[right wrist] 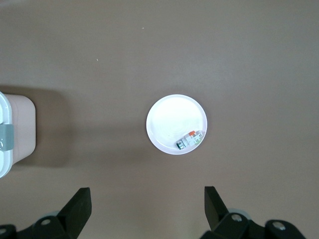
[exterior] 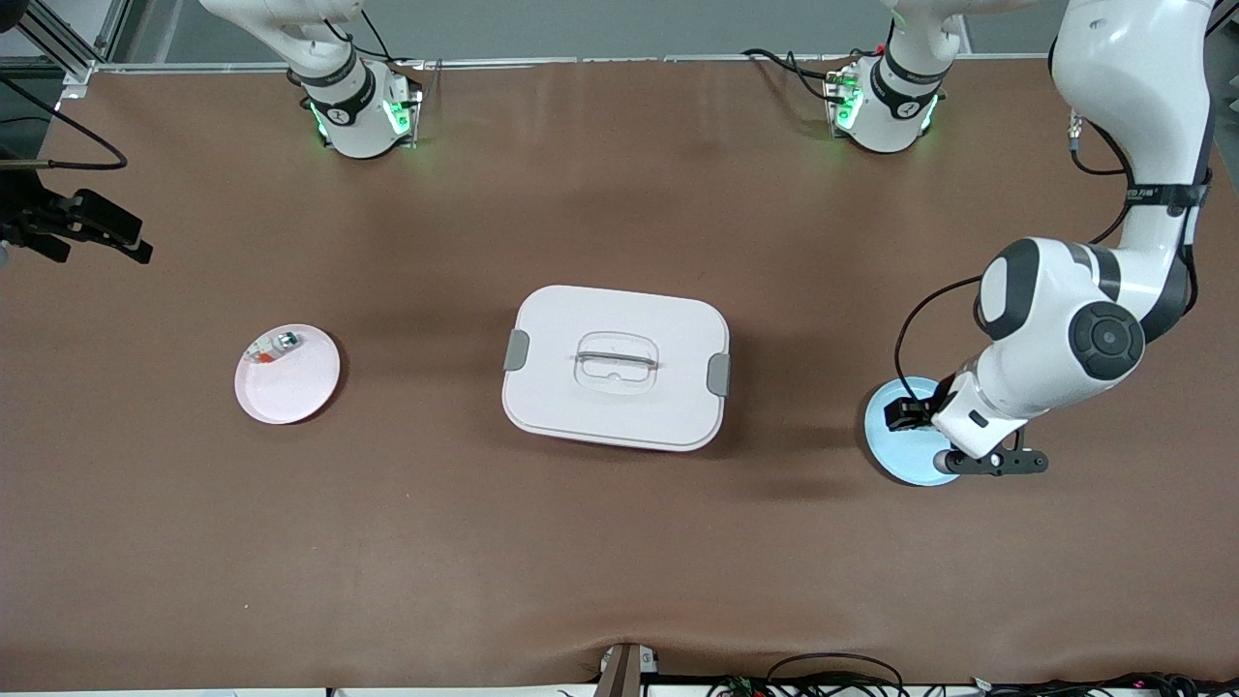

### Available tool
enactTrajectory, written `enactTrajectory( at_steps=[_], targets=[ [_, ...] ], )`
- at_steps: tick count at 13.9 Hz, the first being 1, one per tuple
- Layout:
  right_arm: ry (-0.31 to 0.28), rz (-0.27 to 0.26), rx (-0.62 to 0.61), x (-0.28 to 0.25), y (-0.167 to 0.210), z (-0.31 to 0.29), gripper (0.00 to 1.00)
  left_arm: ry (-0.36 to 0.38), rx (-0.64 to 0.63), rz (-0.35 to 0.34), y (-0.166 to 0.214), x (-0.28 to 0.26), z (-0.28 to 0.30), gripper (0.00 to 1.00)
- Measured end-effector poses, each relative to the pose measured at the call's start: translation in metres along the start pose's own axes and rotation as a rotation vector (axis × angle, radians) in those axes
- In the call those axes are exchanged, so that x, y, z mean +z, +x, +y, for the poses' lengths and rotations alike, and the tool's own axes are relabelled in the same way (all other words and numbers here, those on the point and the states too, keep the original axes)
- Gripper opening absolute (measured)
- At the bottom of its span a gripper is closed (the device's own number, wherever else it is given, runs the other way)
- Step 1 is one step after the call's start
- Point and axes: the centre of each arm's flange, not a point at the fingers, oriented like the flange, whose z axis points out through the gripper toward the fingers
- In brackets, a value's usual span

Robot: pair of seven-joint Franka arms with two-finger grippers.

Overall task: Transfer orange switch to right arm and place
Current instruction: 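Lift the switch with the left gripper while the right gripper reaches toward it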

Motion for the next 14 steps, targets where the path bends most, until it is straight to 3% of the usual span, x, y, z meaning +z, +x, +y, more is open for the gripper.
enactTrajectory(
  at_steps=[8, 14],
  targets=[
    [0.0, 0.014, 0.022, -0.002, 0.001, 0.012, 1.0, -0.143, -0.316, -0.083, -0.019, -0.081, 0.093, 0.72],
    [0.001, -0.019, 0.021, 0.005, 0.002, 0.012, 1.0, -0.203, -0.662, -0.139, -0.061, -0.116, 0.212, 0.72]
  ],
)
